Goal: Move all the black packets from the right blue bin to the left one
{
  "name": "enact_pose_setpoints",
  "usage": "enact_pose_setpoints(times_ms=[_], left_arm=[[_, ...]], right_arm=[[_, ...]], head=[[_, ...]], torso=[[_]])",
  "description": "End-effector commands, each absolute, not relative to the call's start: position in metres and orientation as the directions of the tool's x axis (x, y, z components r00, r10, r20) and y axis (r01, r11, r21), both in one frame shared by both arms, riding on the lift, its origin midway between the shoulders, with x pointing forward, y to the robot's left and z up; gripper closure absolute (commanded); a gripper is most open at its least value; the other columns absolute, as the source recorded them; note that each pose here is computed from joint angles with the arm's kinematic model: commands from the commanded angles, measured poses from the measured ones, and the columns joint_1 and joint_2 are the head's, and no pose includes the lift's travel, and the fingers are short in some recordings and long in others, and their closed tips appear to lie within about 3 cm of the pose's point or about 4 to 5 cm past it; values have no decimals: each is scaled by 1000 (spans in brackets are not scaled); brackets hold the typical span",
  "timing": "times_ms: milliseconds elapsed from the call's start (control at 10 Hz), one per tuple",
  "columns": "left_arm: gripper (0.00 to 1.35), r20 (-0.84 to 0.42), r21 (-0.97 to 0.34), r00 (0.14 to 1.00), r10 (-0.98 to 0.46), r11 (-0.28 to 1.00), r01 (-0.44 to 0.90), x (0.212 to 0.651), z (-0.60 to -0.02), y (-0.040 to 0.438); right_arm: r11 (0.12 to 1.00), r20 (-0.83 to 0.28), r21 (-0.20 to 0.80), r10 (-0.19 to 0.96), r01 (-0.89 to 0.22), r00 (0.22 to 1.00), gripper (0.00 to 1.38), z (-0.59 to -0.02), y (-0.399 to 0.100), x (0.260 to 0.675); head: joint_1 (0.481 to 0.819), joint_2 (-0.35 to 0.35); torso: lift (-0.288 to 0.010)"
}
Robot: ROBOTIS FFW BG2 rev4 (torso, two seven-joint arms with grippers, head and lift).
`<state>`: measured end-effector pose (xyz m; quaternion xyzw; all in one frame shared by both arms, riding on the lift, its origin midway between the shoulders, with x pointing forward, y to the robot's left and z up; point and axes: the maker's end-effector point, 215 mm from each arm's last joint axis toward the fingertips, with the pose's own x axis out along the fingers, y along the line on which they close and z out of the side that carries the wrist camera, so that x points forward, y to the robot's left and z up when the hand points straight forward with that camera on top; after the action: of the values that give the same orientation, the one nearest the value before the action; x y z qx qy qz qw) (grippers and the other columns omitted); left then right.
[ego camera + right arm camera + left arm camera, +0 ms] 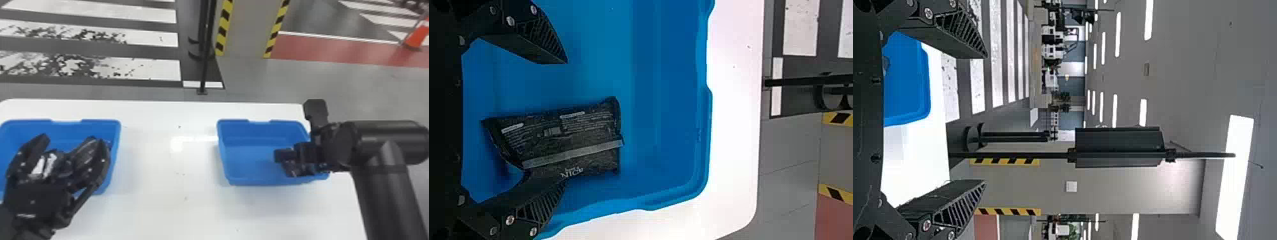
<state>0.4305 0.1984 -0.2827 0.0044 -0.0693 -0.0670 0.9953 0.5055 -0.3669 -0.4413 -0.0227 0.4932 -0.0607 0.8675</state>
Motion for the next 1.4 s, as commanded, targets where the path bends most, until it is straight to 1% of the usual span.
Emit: enact_pose_setpoints(times_ms=[0,200,700,900,1000,1100,1200,1300], left_arm=[[145,141,19,981,-134,991,132,431,-282,199],[131,148,21,980,-136,991,134,429,-280,197],[130,157,25,977,-141,990,139,430,-276,194],[130,157,28,978,-140,990,137,430,-276,195],[130,159,28,978,-137,990,135,430,-276,196],[130,157,27,978,-136,991,133,430,-277,197],[130,157,27,978,-136,991,133,430,-277,197],[130,162,27,977,-136,991,133,430,-275,197]], right_arm=[[991,-874,-110,-135,82,466,203,-447,-367,500],[987,-877,-135,-162,92,453,202,-450,-377,497],[984,-897,-150,-176,97,406,203,-466,-386,492],[985,-891,-146,-173,95,419,209,-472,-386,497],[986,-894,-140,-167,94,415,242,-474,-384,496],[987,-900,-133,-159,90,407,363,-477,-382,493],[989,-910,-120,-144,86,388,556,-481,-378,488],[989,-913,-118,-142,85,382,616,-482,-378,487]], head=[[695,-198],[695,-204],[695,-226],[695,-229],[695,-227],[695,-226],[695,-224],[695,-220]], torso=[[-140],[-140],[-140],[-140],[-140],[-140],[-140],[-140]])
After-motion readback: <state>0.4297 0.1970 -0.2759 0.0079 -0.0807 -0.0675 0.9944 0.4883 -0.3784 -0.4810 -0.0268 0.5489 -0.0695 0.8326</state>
